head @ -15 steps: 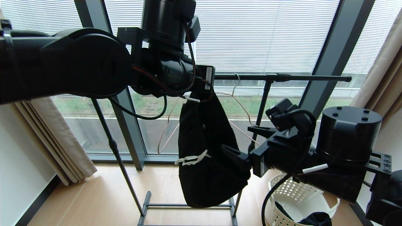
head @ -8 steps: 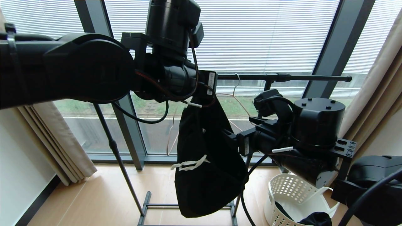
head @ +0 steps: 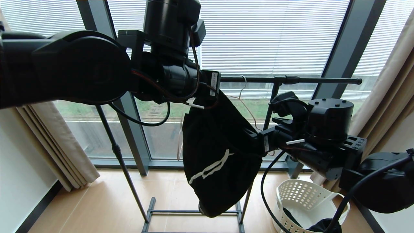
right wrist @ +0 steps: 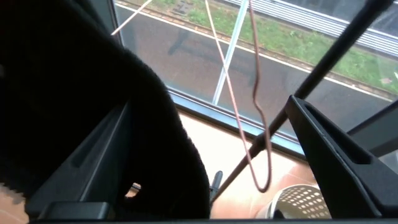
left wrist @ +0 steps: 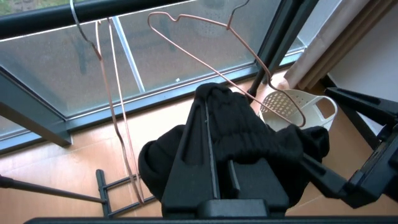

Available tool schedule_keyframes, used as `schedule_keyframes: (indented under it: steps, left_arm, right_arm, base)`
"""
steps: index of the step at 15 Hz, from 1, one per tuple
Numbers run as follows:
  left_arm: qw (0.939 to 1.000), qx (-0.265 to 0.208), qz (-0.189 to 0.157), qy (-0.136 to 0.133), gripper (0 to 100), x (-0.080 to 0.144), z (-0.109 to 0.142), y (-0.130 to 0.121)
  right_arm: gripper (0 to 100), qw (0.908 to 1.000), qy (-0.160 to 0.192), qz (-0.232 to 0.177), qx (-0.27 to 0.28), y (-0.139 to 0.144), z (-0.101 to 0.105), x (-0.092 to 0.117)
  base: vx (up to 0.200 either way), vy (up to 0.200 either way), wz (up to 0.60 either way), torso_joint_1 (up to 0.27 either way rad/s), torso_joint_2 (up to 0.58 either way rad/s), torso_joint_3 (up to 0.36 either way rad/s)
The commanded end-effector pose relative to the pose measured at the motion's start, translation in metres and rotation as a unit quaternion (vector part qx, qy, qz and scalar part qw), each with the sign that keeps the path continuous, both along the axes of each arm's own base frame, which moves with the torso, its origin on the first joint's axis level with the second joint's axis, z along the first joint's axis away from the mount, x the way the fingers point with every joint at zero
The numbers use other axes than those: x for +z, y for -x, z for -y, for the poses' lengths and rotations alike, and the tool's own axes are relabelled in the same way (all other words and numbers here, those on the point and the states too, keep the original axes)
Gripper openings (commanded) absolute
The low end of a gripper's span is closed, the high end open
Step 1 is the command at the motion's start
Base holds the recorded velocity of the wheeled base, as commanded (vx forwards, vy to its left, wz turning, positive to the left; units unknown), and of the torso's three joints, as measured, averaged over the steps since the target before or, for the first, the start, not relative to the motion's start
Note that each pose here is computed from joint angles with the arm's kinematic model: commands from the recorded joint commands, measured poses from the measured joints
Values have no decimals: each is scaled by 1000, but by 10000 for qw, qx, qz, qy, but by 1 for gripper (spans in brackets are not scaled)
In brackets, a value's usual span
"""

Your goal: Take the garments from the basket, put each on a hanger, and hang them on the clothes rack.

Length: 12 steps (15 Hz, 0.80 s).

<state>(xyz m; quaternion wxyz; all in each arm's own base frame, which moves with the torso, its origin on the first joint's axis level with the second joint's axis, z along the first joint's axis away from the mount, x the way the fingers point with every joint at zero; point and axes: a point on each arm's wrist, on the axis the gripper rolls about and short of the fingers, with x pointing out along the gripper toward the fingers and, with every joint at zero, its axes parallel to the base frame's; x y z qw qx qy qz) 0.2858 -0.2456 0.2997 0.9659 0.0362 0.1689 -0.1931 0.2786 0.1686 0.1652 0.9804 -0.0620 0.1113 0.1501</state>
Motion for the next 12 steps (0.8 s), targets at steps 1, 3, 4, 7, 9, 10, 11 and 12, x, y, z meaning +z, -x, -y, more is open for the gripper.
schedule_keyframes:
  steps: [1, 3, 4, 7, 9, 10, 11, 12]
  left_arm:
    - [10000, 18, 19, 20, 0, 2, -2, 0]
    - [10000, 18, 19, 20, 0, 2, -2, 0]
    - [10000, 20, 16, 27, 0, 2, -2, 1]
    - [10000, 20, 16, 27, 0, 2, -2, 1]
    - [10000, 20, -7, 6, 0, 0, -2, 1]
    - [10000, 20, -18, -4, 0, 0, -2, 1]
    - [10000, 20, -7, 6, 0, 1, -3, 2]
    - [10000, 20, -18, -4, 0, 0, -4, 2]
  right_arm:
    - [100, 10000, 17, -9, -81, -4, 6, -1]
    - [100, 10000, 83, -33, -29, -5, 8, -3]
    - [100, 9998, 183, -102, -11, -8, 12, -8]
    - [100, 9995, 257, -184, -17, -10, 15, -14]
    - [100, 9989, 409, -211, 3, -10, 16, -18]
    - [100, 9989, 418, -232, 19, -9, 16, -20]
    - [100, 9988, 418, -248, 49, -9, 16, -21]
    - [100, 9985, 408, -311, 183, -8, 16, -24]
  base:
    - [0, 0, 0, 0, 0, 0]
    - [0, 0, 0, 0, 0, 0]
    - [0, 0, 0, 0, 0, 0]
    - [0, 0, 0, 0, 0, 0]
    - [0, 0, 0, 0, 0, 0]
    - [0, 0, 0, 0, 0, 0]
    - [0, 0, 0, 0, 0, 0]
    - [0, 0, 0, 0, 0, 0]
